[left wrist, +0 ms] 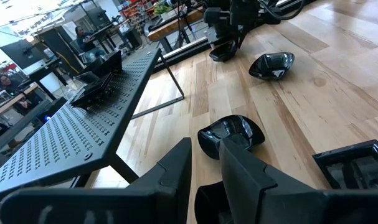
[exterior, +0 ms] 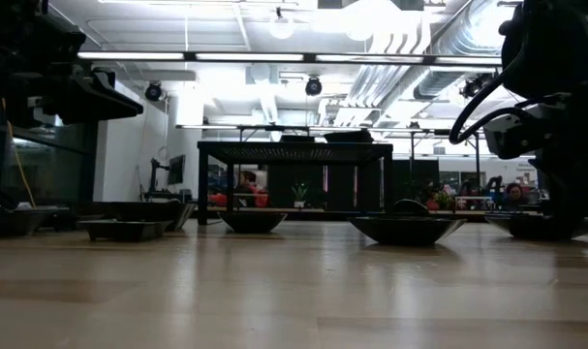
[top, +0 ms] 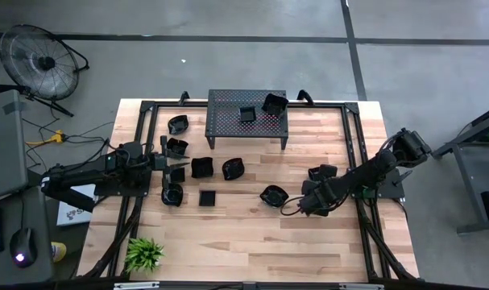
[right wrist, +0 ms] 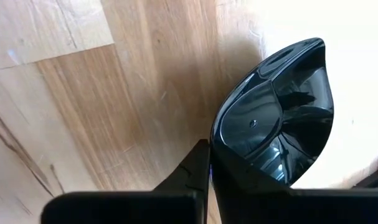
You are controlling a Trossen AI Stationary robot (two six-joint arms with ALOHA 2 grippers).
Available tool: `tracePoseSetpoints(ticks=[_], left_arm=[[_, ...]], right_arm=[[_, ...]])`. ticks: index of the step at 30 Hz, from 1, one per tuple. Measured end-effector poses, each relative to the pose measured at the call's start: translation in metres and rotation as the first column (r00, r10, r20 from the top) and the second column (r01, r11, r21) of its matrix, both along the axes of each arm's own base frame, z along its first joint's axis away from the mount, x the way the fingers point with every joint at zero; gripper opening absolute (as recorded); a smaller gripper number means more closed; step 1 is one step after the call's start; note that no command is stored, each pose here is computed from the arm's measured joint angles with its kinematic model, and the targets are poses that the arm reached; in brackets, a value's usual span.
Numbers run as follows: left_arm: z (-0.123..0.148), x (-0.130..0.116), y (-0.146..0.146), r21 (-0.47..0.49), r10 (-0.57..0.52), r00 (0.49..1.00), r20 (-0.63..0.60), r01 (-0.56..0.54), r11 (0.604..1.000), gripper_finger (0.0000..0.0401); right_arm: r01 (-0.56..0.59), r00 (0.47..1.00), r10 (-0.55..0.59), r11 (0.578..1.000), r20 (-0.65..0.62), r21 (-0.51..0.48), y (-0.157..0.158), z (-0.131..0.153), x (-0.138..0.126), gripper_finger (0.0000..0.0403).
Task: Pick & Place Mini shaped plates
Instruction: Put the black leaf-shaped plate on the shelf
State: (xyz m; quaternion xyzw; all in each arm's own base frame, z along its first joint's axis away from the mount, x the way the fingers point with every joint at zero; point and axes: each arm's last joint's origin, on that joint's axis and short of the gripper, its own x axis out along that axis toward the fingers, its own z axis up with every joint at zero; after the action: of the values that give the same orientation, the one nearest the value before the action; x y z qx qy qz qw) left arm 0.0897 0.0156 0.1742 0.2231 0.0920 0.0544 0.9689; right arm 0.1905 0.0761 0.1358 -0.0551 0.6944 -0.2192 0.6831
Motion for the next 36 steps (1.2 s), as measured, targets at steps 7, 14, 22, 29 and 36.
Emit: tracePoseSetpoints(ticks=[7, 14, 22, 29, 36], left_arm=[[0.0, 0.0, 0.0, 0.0, 0.0, 1.0, 0.0, 0.0, 1.0, 0.008], [0.0, 0.0, 0.0, 0.0, 0.0, 1.0, 0.001, 0.0, 1.0, 0.008], [0.0, 0.0, 0.0, 0.0, 0.0, 1.0, 0.0, 0.0, 1.0, 0.008], [0.0, 0.0, 0.0, 0.0, 0.0, 1.0, 0.0, 0.0, 1.0, 0.008], [0.0, 0.0, 0.0, 0.0, 0.0, 1.0, 0.001, 0.0, 1.0, 0.008]], right_arm=[[0.02, 1.0, -0.02, 1.0, 0.021, -0.01, 0.0, 0.002, 0.002, 0.0002], [-0.036, 0.992, 0.042, 0.998, 0.123, -0.057, 0.01, 0.021, 0.019, 0.0001], [-0.123, 0.97, 0.134, 0.99, 0.204, -0.068, 0.028, 0.043, 0.032, 0.0001], [-0.17, 0.958, 0.177, 0.984, 0.227, -0.051, 0.041, 0.045, 0.029, 0.0], [-0.242, 0.935, 0.243, 0.97, 0.257, -0.036, 0.051, 0.045, 0.03, 0.0]])
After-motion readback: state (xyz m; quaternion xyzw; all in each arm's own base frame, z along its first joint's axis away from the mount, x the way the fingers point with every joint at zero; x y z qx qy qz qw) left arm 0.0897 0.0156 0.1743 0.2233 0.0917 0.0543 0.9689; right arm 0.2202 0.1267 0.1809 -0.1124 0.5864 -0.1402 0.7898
